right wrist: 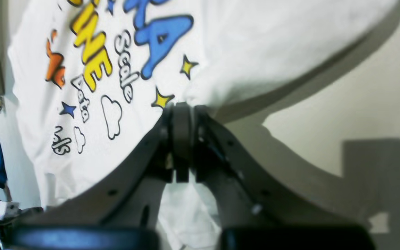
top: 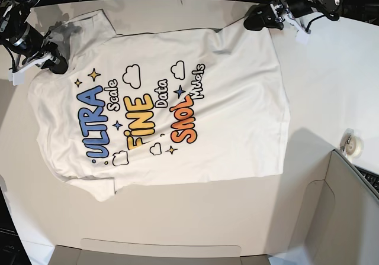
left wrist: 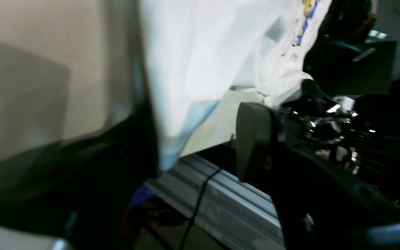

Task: Layout the t-shirt on the table in an organized manner, then fold the t-shirt properly
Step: 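Grasp the shirt's collar-side corners with both grippers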

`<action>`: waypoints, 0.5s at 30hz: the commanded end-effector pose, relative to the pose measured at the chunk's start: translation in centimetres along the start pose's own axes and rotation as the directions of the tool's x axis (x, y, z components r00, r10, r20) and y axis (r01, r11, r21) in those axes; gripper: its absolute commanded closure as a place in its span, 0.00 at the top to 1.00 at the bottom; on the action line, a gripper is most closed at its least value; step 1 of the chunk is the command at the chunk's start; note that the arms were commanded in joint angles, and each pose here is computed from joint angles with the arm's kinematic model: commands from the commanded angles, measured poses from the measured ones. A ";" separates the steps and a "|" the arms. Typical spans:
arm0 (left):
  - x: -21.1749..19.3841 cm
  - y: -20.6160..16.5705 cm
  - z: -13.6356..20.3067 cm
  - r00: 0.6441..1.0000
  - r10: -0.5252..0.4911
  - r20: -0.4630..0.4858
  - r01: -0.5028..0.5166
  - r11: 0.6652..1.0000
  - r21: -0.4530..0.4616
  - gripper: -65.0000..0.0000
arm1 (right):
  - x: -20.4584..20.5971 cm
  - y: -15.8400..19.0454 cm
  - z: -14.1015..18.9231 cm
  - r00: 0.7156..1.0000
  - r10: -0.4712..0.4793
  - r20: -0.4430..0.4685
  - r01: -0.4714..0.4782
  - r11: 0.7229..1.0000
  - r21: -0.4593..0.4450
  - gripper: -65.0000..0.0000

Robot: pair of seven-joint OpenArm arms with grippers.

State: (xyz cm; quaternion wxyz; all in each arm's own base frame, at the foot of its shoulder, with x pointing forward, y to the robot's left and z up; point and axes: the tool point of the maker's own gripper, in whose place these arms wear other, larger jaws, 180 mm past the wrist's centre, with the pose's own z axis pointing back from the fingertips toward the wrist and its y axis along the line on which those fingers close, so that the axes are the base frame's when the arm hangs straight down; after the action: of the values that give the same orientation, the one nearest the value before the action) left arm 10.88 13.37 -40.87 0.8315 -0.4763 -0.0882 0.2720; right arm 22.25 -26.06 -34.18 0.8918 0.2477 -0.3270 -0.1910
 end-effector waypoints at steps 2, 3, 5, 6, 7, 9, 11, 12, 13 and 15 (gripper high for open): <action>0.7 -0.2 -0.4 1.000 -0.004 0.000 0.004 1.000 0.014 0.47 | 1.2 0.6 0.4 0.999 0.021 0.035 -0.021 1.000 0.016 0.01; 0.9 -0.5 -0.7 1.000 -0.005 0.005 0.005 1.000 0.001 0.47 | 1.1 0.5 0.4 0.999 0.019 0.034 -0.020 1.000 0.016 0.01; 0.6 -0.7 -1.6 1.000 0.029 0.009 -0.029 0.999 -0.029 0.47 | 1.1 0.6 0.3 0.999 0.018 0.034 -0.018 1.000 0.017 0.01; 0.4 -0.5 -1.9 0.999 0.050 0.008 -0.050 0.998 -0.036 0.47 | 1.0 0.5 0.3 0.999 0.017 0.032 -0.018 1.000 0.016 0.01; 0.4 -0.4 -2.3 0.998 0.068 0.009 -0.067 0.997 -0.047 0.47 | 1.0 0.5 0.4 0.999 0.016 0.032 -0.017 1.000 0.017 0.01; 1.0 -0.7 -3.0 0.996 0.086 0.022 -0.084 0.994 -0.074 0.47 | 0.9 0.5 0.4 0.999 0.016 0.030 -0.016 1.000 0.016 0.01; 1.6 -0.8 -3.1 0.992 0.115 0.052 -0.109 0.989 -0.097 0.47 | 0.9 0.5 0.4 0.999 0.016 0.030 -0.016 1.000 0.016 0.01; 2.0 -0.7 -2.9 0.989 0.130 0.077 -0.121 0.987 -0.107 0.47 | 0.9 0.5 0.4 0.999 0.016 0.030 -0.016 1.000 0.016 0.01; 2.4 -0.5 -2.5 0.985 0.140 0.100 -0.129 0.986 -0.110 0.47 | 0.9 0.5 0.4 0.999 0.015 0.031 -0.016 1.000 0.015 0.01; 3.5 -0.8 -1.4 0.973 0.164 0.160 -0.140 0.979 -0.150 0.46 | 0.9 0.5 0.4 0.999 0.015 0.031 -0.016 1.000 0.015 0.01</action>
State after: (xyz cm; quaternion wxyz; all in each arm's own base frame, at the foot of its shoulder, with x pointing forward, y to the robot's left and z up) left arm 13.66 12.54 -40.79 0.7573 -0.5375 -0.1189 0.3513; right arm 22.19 -25.80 -34.24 0.8901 0.2529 -0.3267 -0.1927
